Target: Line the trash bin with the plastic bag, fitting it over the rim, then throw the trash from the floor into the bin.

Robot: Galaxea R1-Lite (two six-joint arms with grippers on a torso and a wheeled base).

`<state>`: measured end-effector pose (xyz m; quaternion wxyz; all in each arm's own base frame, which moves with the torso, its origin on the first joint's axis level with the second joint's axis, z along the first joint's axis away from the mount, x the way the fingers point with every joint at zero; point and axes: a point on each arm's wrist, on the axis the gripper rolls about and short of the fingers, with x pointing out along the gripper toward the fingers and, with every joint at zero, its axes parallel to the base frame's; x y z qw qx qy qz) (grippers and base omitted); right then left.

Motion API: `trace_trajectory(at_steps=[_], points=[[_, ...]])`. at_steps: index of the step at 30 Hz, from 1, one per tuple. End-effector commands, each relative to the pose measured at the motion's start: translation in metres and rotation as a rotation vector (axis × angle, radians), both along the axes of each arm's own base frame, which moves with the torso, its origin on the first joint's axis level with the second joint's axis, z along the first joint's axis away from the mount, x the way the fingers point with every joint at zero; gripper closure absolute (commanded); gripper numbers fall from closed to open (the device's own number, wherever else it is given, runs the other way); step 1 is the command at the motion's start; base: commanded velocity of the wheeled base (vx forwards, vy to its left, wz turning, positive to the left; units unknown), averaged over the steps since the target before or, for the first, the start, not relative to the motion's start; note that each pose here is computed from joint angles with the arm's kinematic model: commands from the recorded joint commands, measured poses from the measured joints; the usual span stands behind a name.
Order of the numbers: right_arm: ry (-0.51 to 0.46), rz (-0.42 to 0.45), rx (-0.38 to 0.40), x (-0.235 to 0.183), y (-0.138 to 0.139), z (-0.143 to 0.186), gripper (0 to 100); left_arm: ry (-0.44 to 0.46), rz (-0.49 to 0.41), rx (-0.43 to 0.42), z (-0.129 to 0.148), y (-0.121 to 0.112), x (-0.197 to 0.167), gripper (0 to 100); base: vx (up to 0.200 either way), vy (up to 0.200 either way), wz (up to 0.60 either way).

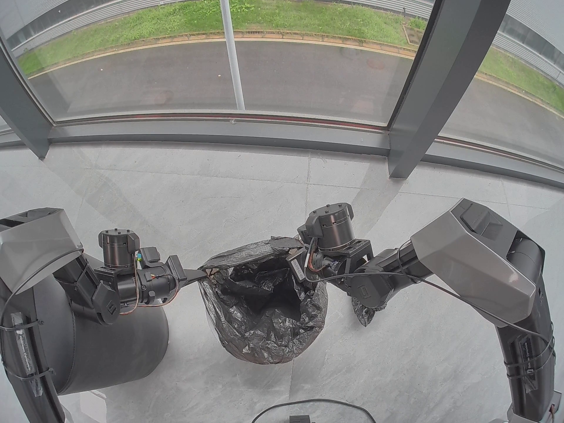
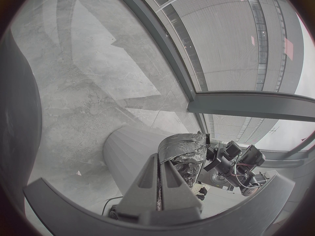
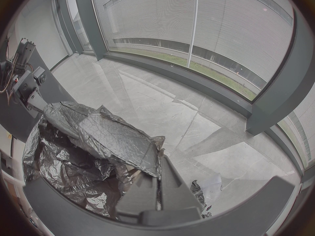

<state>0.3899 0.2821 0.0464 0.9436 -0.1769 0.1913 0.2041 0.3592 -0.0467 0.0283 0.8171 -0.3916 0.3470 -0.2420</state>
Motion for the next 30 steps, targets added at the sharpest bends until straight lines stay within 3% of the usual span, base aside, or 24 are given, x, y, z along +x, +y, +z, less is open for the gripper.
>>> trace_trajectory(at_steps=[1, 5, 6, 10, 11, 30], points=[[0.001, 0.0, -0.002, 0.0, 0.0, -0.001, 100, -0.006, 0.0, -0.002, 0.001, 0.0, 0.003, 100, 0.0, 0.0, 0.0], [0.001, 0.002, -0.002, 0.0, 0.001, -0.001, 100, -0.003, 0.004, -0.001, 0.0, 0.0, 0.003, 100, 0.0, 0.0, 0.0], [0.001, 0.002, -0.002, 0.0, 0.001, -0.001, 100, -0.003, 0.002, -0.001, 0.001, 0.0, 0.003, 0, 0.0, 0.0, 0.0], [0.001, 0.0, -0.002, 0.0, 0.0, -0.001, 100, -0.006, 0.0, -0.001, 0.001, 0.0, 0.002, 0, 0.0, 0.0, 0.0], [0.001, 0.002, -0.002, 0.0, 0.001, -0.001, 0, -0.008, -0.002, 0.0, 0.002, -0.001, 0.002, 0, 0.0, 0.0, 0.0], [-0.052, -0.002, 0.038, 0.001, 0.001, 0.011, 0, -0.019, -0.007, 0.01, 0.003, -0.002, -0.001, 0, 0.0, 0.0, 0.0]])
